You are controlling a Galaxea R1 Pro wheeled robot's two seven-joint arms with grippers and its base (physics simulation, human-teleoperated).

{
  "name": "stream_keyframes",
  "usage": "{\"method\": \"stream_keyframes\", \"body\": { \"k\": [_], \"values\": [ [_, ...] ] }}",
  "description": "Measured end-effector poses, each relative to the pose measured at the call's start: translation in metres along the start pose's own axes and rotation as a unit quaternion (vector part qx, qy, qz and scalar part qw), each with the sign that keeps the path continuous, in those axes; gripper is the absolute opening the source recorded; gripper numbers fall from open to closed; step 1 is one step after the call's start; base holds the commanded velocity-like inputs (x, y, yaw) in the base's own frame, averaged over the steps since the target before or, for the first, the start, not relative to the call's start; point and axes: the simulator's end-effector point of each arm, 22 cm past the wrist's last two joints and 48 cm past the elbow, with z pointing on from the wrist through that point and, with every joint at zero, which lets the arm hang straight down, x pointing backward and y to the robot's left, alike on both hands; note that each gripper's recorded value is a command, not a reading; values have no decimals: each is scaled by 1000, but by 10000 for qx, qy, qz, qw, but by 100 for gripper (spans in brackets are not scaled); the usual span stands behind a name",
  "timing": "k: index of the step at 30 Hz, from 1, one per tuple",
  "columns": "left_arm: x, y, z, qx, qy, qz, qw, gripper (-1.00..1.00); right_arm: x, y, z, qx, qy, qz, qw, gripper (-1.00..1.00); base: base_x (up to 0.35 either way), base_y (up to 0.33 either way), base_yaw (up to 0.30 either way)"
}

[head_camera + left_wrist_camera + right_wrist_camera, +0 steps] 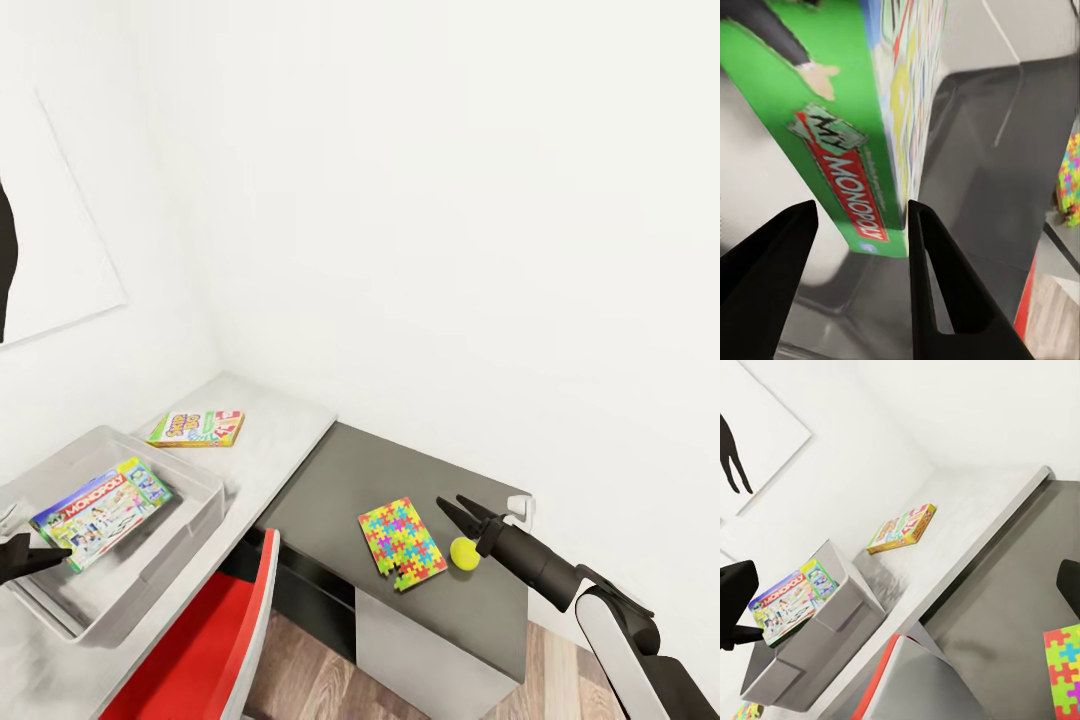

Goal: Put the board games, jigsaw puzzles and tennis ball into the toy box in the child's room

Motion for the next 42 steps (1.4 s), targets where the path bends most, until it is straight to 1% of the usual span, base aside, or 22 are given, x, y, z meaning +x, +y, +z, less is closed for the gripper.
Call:
{"method": "stream_keyframes", "body": {
  "k": [8,18,22,25,34,36,38,42],
  "values": [
    [-5,-2,-10,82,-32,25,10000,-100,0,0,0,1,0,1,10000,100,0,0,0],
    [-5,-3,-12,114,-18,1,9999,-100,0,0,0,0,0,0,10000,100,0,0,0],
    [0,-4,-9,96,85,18,9999,-100,0,0,0,1,0,1,10000,100,0,0,0],
    [5,-5,-6,106,214,50,9997,-100,0,0,0,-2,-2,-2,10000,100,0,0,0],
    [12,-10,-2,182,352,83,9992,-100,0,0,0,-3,-3,-4,10000,100,0,0,0],
    [13,-13,-1,236,386,88,9989,-100,0,0,0,-4,-3,-4,10000,100,0,0,0],
    [15,-20,-1,398,413,85,9983,-100,0,0,0,-3,-3,-5,10000,100,0,0,0],
    [17,-27,-2,561,476,100,9972,-100,0,0,0,-3,-2,-4,10000,100,0,0,0]
  ]
}}
